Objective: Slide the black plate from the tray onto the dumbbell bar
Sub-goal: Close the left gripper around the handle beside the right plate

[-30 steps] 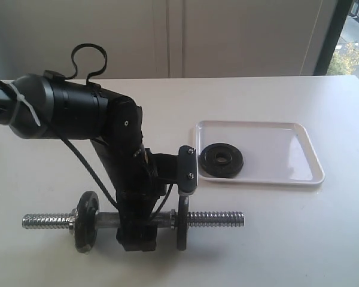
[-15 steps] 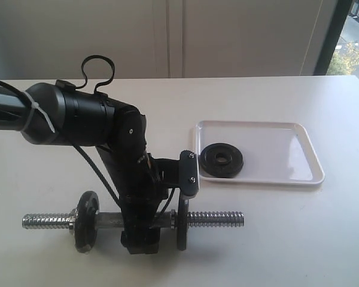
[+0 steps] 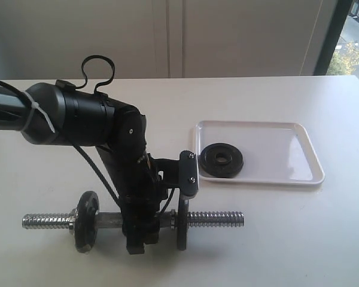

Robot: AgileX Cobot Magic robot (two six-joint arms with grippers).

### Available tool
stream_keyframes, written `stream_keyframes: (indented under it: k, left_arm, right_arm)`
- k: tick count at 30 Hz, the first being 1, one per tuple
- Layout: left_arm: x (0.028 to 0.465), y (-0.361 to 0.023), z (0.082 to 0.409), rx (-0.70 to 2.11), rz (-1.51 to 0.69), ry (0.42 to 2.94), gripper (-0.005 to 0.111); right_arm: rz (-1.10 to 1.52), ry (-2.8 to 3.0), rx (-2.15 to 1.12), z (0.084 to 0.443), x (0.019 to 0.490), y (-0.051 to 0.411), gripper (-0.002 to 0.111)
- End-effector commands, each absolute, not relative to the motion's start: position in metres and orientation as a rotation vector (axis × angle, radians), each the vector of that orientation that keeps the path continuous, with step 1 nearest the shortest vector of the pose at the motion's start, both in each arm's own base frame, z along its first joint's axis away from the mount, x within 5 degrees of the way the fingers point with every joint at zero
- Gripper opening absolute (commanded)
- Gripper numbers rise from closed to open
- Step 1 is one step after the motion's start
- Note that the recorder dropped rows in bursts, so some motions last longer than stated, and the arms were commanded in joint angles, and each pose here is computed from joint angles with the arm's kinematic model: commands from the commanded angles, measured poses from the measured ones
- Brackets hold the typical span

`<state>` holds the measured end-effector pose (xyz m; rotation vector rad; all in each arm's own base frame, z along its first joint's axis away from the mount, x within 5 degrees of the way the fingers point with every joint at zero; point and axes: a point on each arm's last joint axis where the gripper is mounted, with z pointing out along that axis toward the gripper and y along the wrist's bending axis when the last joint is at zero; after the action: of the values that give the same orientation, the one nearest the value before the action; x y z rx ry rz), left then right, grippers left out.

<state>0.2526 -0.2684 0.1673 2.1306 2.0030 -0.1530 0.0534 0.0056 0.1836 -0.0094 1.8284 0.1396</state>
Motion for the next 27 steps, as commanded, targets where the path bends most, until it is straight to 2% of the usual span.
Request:
stream_keyframes:
  k: [1, 3, 7, 11, 22, 27]
  left_arm:
    - [0.2483, -0.2646, 0.1677, 2.154, -0.166, 2.042, 0.069]
    - [0.248, -0.2644, 0.1677, 2.157, -0.167, 2.045, 0.073]
    - [0.2474, -0.2615, 0.1671, 2.194, -0.141, 2.047, 0.073]
    - [0.2471, -0.2609, 0.167, 2.2, -0.138, 2.05, 0.068]
    - [0.2464, -0.2631, 0.1674, 2.168, -0.173, 2.065, 0.039]
    - [0.2455, -0.2654, 0.1678, 2.134, -0.212, 2.082, 0.019]
  right_arm:
    - [0.147, 1.821, -0.008, 0.1829, 0.0534, 0.0058, 0.0]
    - [0.147, 1.821, -0.008, 0.1829, 0.0534, 0.0058, 0.0]
    - [0.147, 1.821, -0.008, 0.1829, 0.0534, 0.0058, 0.0]
    - [0.147, 1.821, -0.008, 0.1829, 0.0534, 0.0058, 0.0]
    - [0.147, 1.821, -0.008, 0.1829, 0.0534, 0.0058, 0.0]
    - [0.147, 1.821, -0.008, 0.1829, 0.0534, 0.0058, 0.0]
